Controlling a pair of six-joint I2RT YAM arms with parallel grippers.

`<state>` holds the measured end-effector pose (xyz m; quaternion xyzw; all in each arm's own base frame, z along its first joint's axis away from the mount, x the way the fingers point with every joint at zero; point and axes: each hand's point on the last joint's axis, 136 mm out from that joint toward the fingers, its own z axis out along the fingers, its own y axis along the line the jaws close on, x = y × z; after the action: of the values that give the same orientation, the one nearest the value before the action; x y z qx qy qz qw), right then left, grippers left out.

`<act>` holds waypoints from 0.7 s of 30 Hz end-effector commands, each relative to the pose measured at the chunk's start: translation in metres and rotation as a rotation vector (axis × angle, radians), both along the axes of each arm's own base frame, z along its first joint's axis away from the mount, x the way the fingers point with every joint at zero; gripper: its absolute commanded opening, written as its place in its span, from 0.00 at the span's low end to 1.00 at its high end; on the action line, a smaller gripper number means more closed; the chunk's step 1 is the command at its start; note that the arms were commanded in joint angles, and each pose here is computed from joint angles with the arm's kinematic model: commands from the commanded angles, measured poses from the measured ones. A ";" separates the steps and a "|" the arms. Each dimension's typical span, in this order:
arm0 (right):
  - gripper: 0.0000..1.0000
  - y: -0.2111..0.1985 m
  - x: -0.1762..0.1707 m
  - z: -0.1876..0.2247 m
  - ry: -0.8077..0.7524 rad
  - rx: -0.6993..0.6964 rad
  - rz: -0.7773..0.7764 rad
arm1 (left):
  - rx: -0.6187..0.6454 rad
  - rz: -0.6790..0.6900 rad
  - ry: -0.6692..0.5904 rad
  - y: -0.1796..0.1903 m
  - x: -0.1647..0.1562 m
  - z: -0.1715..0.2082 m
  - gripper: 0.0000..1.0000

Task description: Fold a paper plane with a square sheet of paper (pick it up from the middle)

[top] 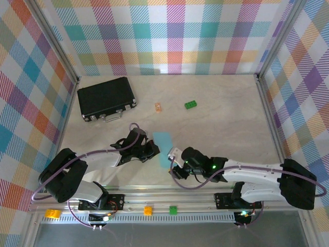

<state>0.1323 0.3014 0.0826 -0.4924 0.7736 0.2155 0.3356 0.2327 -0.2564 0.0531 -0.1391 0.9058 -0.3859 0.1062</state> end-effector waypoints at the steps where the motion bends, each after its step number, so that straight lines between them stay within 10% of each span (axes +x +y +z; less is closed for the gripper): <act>1: 0.54 0.023 0.005 0.008 -0.188 -0.007 0.049 | -0.031 0.009 0.005 -0.003 0.002 -0.001 0.00; 13: 0.61 0.051 0.022 -0.016 -0.356 -0.077 -0.003 | -0.072 0.024 0.008 -0.008 0.005 0.001 0.00; 21: 0.37 0.049 0.027 -0.018 -0.364 -0.067 -0.048 | -0.065 0.046 0.003 0.001 0.000 -0.002 0.00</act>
<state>0.1580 0.3442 0.0488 -0.5347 0.7228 0.0722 0.4318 0.2319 -0.2580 0.0468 -0.1616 0.8939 -0.4056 0.1015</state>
